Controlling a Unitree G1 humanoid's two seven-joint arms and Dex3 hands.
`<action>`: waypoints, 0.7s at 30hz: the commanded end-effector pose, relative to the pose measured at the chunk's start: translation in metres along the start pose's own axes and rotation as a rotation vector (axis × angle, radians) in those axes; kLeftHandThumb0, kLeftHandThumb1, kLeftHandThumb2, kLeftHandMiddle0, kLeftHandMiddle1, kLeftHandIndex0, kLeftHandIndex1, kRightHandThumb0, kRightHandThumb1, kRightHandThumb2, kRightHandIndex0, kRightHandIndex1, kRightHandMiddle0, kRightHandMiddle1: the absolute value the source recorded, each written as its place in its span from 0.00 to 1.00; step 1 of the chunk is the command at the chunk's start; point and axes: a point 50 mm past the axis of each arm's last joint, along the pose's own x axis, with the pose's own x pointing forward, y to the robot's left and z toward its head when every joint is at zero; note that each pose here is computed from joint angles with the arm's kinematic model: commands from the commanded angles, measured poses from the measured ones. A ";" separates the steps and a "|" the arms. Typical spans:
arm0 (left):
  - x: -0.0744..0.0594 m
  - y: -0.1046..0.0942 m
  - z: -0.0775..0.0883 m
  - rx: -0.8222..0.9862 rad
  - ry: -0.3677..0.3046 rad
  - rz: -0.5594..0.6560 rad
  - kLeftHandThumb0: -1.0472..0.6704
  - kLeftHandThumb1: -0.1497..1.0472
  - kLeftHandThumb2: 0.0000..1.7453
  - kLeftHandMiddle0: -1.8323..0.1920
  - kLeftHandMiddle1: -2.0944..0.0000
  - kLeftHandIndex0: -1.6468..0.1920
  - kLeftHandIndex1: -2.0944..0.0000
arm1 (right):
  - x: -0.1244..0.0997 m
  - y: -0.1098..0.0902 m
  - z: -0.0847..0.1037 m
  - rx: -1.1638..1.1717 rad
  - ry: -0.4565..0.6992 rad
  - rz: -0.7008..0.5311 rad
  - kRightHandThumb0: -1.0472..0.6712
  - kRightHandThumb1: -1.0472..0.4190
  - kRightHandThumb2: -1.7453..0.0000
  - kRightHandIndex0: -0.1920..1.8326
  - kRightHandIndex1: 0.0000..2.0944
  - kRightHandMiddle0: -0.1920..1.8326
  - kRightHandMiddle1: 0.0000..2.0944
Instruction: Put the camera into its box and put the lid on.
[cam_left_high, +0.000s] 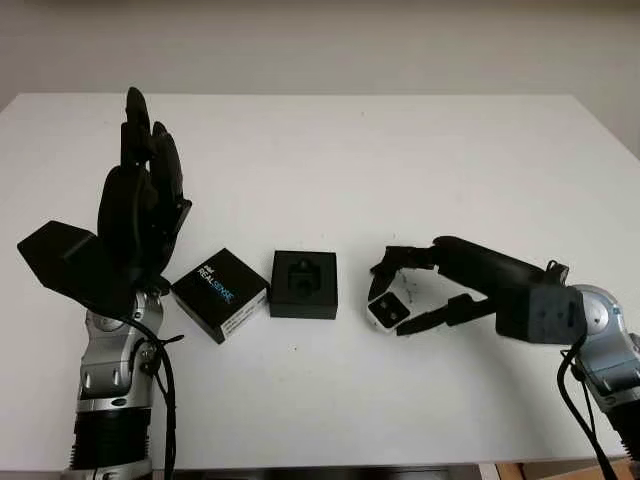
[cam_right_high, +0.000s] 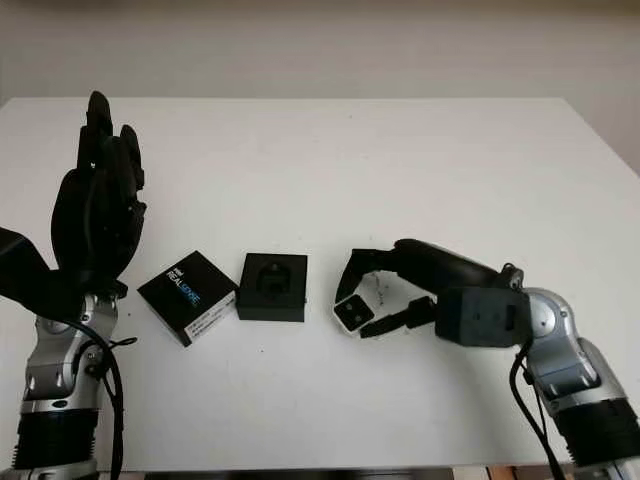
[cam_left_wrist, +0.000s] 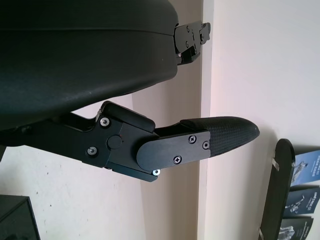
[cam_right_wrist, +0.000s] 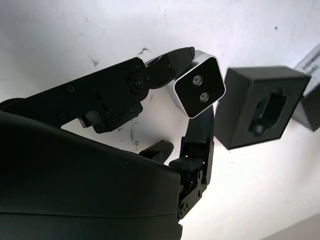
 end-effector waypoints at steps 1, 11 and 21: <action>-0.001 0.001 0.000 -0.002 -0.010 0.004 0.15 1.00 0.33 1.00 1.00 1.00 1.00 | -0.001 -0.001 0.001 0.031 -0.002 -0.011 0.40 0.06 0.97 0.23 0.10 0.29 0.65; -0.001 0.001 -0.001 0.002 -0.009 0.004 0.15 1.00 0.33 1.00 1.00 1.00 1.00 | 0.003 -0.002 0.003 0.111 -0.034 -0.046 0.38 0.06 0.97 0.22 0.06 0.28 0.69; -0.002 0.002 -0.001 0.002 -0.013 -0.001 0.15 1.00 0.33 1.00 1.00 1.00 1.00 | 0.013 -0.009 0.015 0.278 -0.123 -0.207 0.36 0.03 0.97 0.19 0.03 0.24 0.75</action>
